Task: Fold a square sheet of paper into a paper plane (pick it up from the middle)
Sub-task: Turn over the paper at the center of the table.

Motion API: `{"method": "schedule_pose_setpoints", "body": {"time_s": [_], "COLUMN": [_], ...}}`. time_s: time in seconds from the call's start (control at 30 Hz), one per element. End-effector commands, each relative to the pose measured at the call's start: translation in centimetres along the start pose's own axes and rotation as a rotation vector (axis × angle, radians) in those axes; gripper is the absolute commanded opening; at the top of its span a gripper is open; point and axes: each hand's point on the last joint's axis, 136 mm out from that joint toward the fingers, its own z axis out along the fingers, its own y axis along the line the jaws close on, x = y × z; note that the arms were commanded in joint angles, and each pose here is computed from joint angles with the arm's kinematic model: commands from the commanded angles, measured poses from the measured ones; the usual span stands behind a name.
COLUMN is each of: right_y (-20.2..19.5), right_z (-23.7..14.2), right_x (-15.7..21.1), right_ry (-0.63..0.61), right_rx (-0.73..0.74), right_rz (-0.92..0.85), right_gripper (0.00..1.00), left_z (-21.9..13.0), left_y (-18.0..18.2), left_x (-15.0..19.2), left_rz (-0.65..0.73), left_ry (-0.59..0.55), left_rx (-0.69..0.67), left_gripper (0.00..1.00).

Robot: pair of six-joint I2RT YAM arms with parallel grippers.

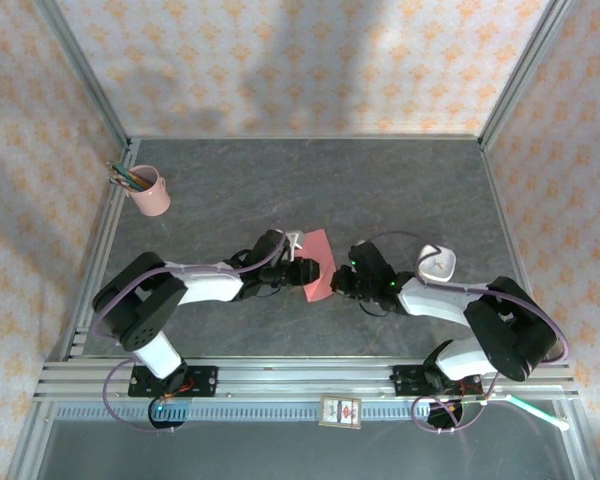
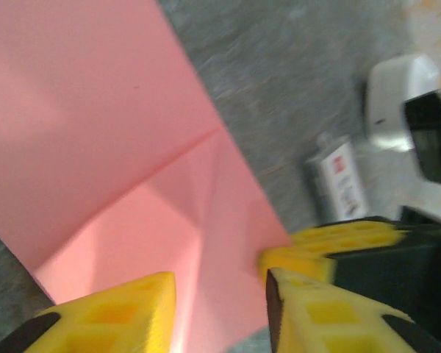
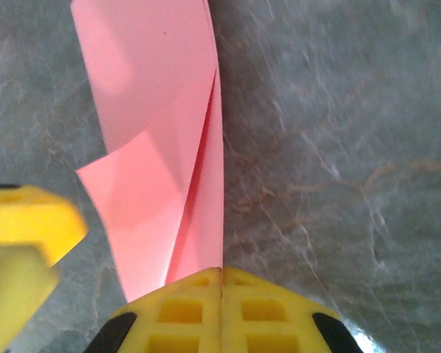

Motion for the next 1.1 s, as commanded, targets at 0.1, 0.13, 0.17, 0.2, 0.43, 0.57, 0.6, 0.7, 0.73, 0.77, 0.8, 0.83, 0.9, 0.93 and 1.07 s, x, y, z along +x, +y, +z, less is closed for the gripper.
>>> {"method": "schedule_pose_setpoints", "body": {"time_s": [0.1, 0.13, 0.17, 0.2, 0.43, 0.57, 0.6, 0.7, 0.73, 0.77, 0.8, 0.83, 0.9, 0.93, 1.07], "right_y": [0.0, 0.7, 1.5, 2.2, 6.2, 7.1, 7.6, 8.5, 8.8, 8.9, 9.2, 9.3, 9.3, 9.2, 9.1], "right_z": [-4.4, -5.1, -5.7, -6.0, -3.5, -1.1, -0.7, -0.2, -0.2, -0.2, -0.2, -0.2, 0.0, 0.1, 0.8], "right_x": [-4.9, -5.5, -5.7, -5.7, -0.4, 3.4, 4.2, 6.2, 6.5, 6.7, 6.9, 7.0, 7.3, 7.4, 7.6], "right_ry": [-0.088, -0.097, -0.096, -0.097, -0.016, 0.053, 0.067, 0.095, 0.100, 0.101, 0.100, 0.099, 0.104, 0.109, 0.120], "right_rx": [0.277, 0.300, 0.312, 0.322, 0.359, 0.300, 0.266, 0.177, 0.152, 0.133, 0.111, 0.097, 0.083, 0.083, 0.089], "right_rz": [-0.389, -0.445, -0.497, -0.541, -0.835, -0.881, -0.882, -0.877, -0.869, -0.861, -0.855, -0.852, -0.849, -0.849, -0.841], "right_gripper": [0.00, 0.00, 0.00, 0.00, 0.00, 0.00, 0.00, 0.01, 0.03, 0.03, 0.04, 0.05, 0.06, 0.07, 0.08], "left_z": [-5.5, -6.5, -7.4, -8.2, -12.1, -12.2, -12.0, -11.2, -10.9, -10.6, -10.2, -9.9, -9.3, -8.9, -7.4], "left_y": [-1.7, -1.1, -0.5, 0.2, 5.7, 6.8, 6.9, 7.0, 7.0, 7.0, 6.8, 6.7, 6.2, 5.9, 4.7], "left_x": [-5.9, -6.5, -7.0, -7.5, -8.4, -7.7, -7.4, -6.9, -6.7, -6.5, -6.4, -6.2, -6.0, -5.9, -5.5], "left_rz": [0.000, -0.008, -0.017, -0.025, -0.122, -0.156, -0.163, -0.180, -0.187, -0.191, -0.196, -0.204, -0.208, -0.207, -0.188], "left_ry": [-0.173, -0.198, -0.221, -0.243, -0.339, -0.320, -0.308, -0.269, -0.253, -0.240, -0.226, -0.215, -0.195, -0.183, -0.135], "left_rx": [-0.004, -0.025, -0.044, -0.060, -0.175, -0.182, -0.175, -0.162, -0.154, -0.144, -0.130, -0.118, -0.087, -0.076, -0.050], "left_gripper": [0.46, 0.46, 0.46, 0.47, 0.49, 0.49, 0.48, 0.47, 0.47, 0.46, 0.46, 0.45, 0.44, 0.43, 0.42]}}
